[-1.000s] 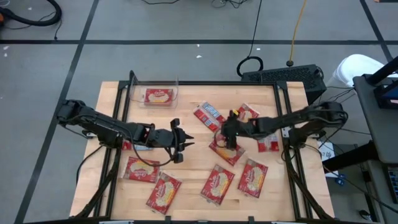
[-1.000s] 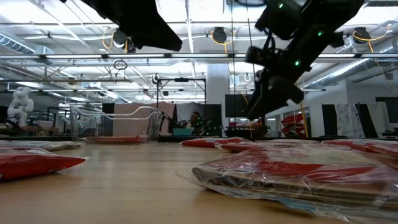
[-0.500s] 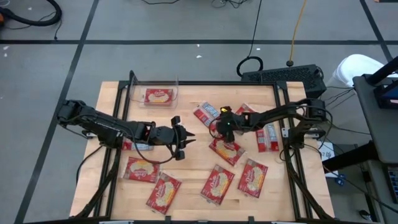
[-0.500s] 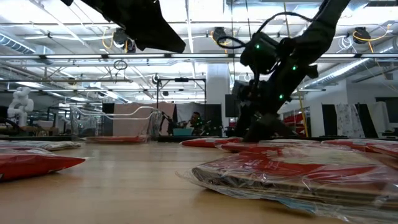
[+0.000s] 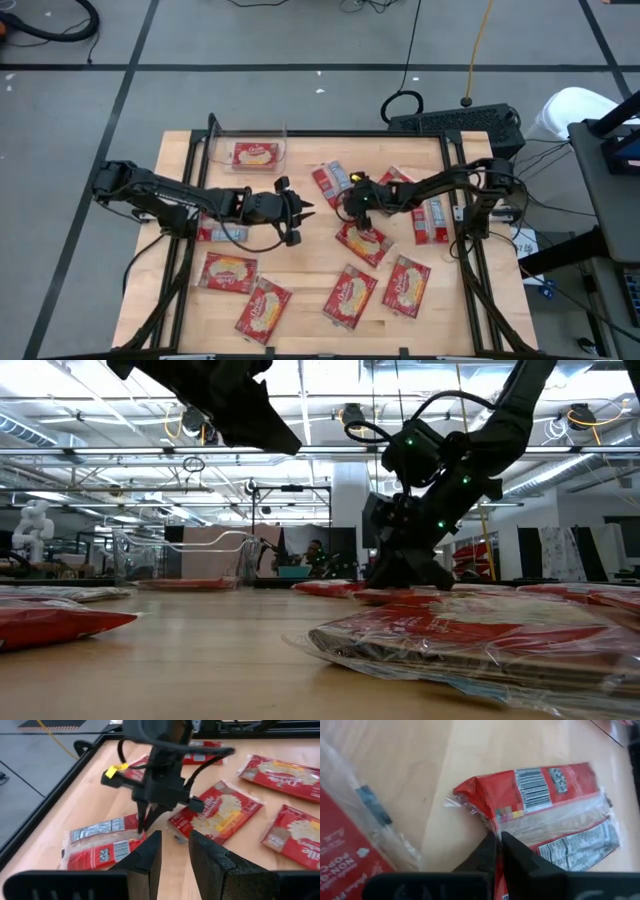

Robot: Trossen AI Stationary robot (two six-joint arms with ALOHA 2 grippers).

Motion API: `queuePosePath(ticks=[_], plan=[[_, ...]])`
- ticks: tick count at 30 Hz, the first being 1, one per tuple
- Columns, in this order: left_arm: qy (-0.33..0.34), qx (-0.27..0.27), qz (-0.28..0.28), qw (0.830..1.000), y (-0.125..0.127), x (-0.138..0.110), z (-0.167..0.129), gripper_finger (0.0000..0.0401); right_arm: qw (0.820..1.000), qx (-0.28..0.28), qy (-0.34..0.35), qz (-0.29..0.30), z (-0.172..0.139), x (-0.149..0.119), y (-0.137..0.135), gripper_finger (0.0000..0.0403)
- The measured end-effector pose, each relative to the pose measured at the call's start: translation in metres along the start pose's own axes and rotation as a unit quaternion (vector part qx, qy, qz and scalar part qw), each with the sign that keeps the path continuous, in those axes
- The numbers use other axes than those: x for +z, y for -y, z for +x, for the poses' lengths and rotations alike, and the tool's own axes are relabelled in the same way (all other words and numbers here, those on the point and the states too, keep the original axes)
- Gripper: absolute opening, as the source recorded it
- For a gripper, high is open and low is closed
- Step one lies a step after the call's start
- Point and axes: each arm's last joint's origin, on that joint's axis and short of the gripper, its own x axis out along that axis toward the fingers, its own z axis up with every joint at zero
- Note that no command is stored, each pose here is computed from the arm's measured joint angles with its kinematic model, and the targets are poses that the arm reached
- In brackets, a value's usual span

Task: Sort popcorn bags into baskets
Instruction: Put the red popcorn bag into the transparent bin

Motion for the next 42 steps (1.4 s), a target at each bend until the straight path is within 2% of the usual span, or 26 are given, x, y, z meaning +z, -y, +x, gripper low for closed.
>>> queuePosePath(ticks=[4,8,14,18,23,26,29,32,35,39,42], plan=[[-0.004,0.005,0.014,1.000,-0.003,0.000,0.001,0.0104,0.999,-0.016,0.033,0.031,-0.015,0.011,0.007,0.0005],[-0.010,0.005,0.064,0.998,-0.002,-0.003,0.004,0.0104,0.997,-0.026,0.055,0.052,-0.032,0.020,0.015,0.0003],[-0.039,0.014,0.135,0.990,0.003,-0.014,0.021,0.0116,0.987,-0.038,0.082,0.130,-0.059,0.027,0.028,0.0001],[-0.048,0.058,0.144,0.987,0.002,-0.023,0.038,0.0165,0.979,-0.040,0.097,0.173,-0.073,0.030,0.032,0.0000],[-0.032,0.108,0.154,0.982,-0.002,-0.028,0.059,0.0257,0.972,-0.027,0.105,0.208,-0.085,0.030,0.037,0.0000],[-0.005,0.124,0.149,0.981,-0.010,-0.028,0.072,0.0303,0.969,-0.005,0.106,0.224,-0.089,0.028,0.039,0.0000],[0.004,0.111,0.144,0.983,-0.022,-0.032,0.084,0.0327,0.967,0.003,0.115,0.226,-0.091,0.029,0.040,0.0000],[0.000,0.092,0.135,0.987,-0.036,-0.041,0.098,0.0328,0.967,0.003,0.116,0.226,-0.092,0.029,0.040,0.0000],[-0.005,0.103,0.125,0.987,-0.048,-0.051,0.110,0.0311,0.967,0.003,0.116,0.227,-0.092,0.029,0.040,0.0000],[-0.003,0.105,0.109,0.989,-0.063,-0.061,0.123,0.0274,0.966,0.002,0.119,0.231,-0.092,0.030,0.040,0.0000],[0.008,0.096,0.094,0.991,-0.070,-0.065,0.129,0.0228,0.964,-0.002,0.129,0.232,-0.092,0.031,0.041,0.0000]])
